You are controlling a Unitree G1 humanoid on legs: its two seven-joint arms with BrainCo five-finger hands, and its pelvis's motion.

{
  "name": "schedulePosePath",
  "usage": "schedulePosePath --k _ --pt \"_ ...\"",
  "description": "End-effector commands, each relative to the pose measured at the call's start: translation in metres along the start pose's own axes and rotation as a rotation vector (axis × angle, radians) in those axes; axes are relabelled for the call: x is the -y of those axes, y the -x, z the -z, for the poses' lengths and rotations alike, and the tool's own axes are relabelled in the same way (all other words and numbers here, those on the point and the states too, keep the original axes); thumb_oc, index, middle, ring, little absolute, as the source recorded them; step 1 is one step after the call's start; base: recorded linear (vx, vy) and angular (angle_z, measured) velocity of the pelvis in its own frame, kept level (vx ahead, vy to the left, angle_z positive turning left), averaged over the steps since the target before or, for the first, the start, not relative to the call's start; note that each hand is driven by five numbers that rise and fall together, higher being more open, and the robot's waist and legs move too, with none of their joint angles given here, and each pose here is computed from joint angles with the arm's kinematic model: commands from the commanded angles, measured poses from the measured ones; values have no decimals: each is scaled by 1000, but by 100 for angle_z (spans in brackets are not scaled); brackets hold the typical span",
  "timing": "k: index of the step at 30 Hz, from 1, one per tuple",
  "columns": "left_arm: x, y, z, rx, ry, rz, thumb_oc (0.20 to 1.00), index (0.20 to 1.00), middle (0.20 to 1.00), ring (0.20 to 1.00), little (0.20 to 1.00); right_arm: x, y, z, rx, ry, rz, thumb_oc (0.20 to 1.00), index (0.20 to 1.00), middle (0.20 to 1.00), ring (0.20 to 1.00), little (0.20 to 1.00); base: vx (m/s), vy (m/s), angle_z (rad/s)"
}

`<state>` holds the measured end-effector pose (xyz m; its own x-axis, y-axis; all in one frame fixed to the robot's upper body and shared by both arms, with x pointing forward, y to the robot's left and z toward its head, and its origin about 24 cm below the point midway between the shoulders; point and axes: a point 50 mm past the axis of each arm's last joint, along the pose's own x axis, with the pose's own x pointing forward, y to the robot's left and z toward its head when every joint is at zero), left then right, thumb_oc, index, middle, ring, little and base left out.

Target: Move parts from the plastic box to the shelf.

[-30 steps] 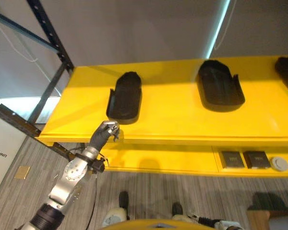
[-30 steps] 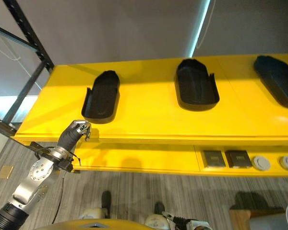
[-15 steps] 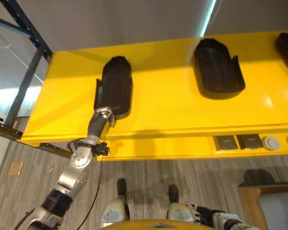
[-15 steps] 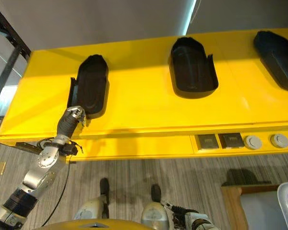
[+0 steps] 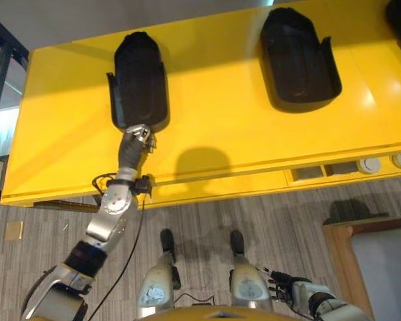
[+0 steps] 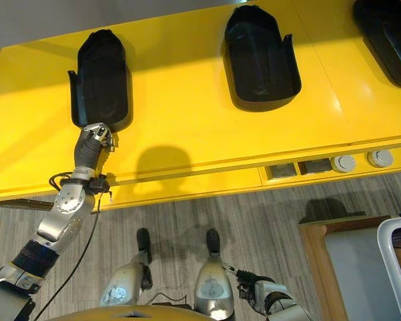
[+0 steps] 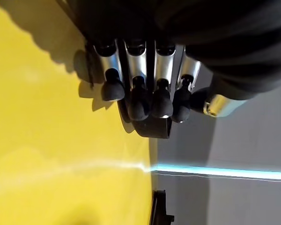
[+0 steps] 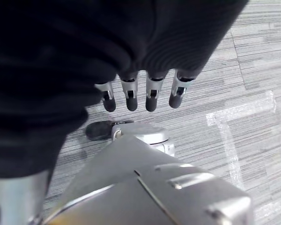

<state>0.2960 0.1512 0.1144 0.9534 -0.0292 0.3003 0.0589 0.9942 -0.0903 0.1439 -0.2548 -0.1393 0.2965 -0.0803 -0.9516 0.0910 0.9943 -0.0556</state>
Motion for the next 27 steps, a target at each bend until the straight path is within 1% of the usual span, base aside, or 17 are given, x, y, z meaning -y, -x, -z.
schedulePosePath --k 1,3,5,6,7,8,11,12,15,16,18,19,20,22,24,25,27 --pt "-10 -5 -9 82 -34 -78 200 200 200 200 200 -7 -2 24 -69 26 -16 1000 1000 1000 1000 1000 0 0 0" --pt "-13 0 -10 112 -26 -122 200 200 200 200 200 -8 -2 28 -79 20 -17 1000 1000 1000 1000 1000 0 -1 5" --pt "-18 9 -11 173 -96 -208 200 200 200 200 200 -8 -2 35 -95 4 -19 1000 1000 1000 1000 1000 7 -15 5" --pt "-21 14 -9 188 -135 -248 304 304 304 304 304 -10 -3 39 -105 -5 -21 1000 1000 1000 1000 1000 0 -37 10" --pt "-26 23 -4 202 -214 -303 812 812 812 812 812 -13 -3 45 -122 -15 -24 1000 1000 1000 1000 1000 2 -40 13" --pt "-27 26 -2 200 -241 -319 1000 1000 1000 1000 1000 -14 -3 46 -124 -16 -25 1000 1000 1000 1000 1000 20 -42 11" --pt "-39 47 23 117 -364 -368 1000 1000 1000 1000 1000 -19 -3 56 -157 -37 -27 1000 1000 1000 1000 1000 53 -43 7" --pt "-48 65 43 28 -441 -395 1000 1000 1000 1000 1000 -21 -4 60 -167 -44 -28 1000 1000 1000 1000 1000 33 -33 23" --pt "-67 108 84 -211 -531 -487 1000 1000 1000 1000 1000 -23 -4 60 -172 -55 -29 1000 1000 1000 1000 1000 2 -18 14" --pt "-76 131 101 -319 -580 -543 1000 1000 1000 1000 1000 -24 -4 60 -174 -57 -29 1000 1000 1000 1000 1000 -21 -7 8" --pt "-80 149 112 -373 -634 -563 1000 1000 1000 1000 1000 -25 -5 60 -176 -58 -30 1000 1000 1000 1000 1000 -16 -2 18" --pt "-80 149 112 -373 -634 -563 1000 1000 1000 1000 1000 -25 -5 60 -176 -58 -30 1000 1000 1000 1000 1000 -18 3 17" --pt "-90 179 129 -518 -715 -606 1000 1000 1000 1000 1000 -27 -5 61 -178 -60 -33 1000 1000 1000 1000 1000 -18 5 9" --pt "-101 222 146 -728 -762 -677 1000 1000 1000 1000 1000 -29 -6 58 -173 -81 -35 1000 1000 1000 1000 1000 -19 20 10" --pt "-105 238 150 -812 -776 -706 1000 1000 1000 1000 1000 -30 -6 56 -172 -87 -37 1000 1000 1000 1000 1000 -14 28 22" --pt "-110 261 154 -911 -801 -751 1000 1000 1000 1000 1000 -31 -6 54 -174 -86 -41 1000 1000 1000 1000 1000 -23 32 28" --pt "-116 282 155 -1017 -781 -839 1000 1000 1000 1000 1000 -32 -6 54 -180 -77 -48 1000 1000 1000 1000 1000 -25 47 22"
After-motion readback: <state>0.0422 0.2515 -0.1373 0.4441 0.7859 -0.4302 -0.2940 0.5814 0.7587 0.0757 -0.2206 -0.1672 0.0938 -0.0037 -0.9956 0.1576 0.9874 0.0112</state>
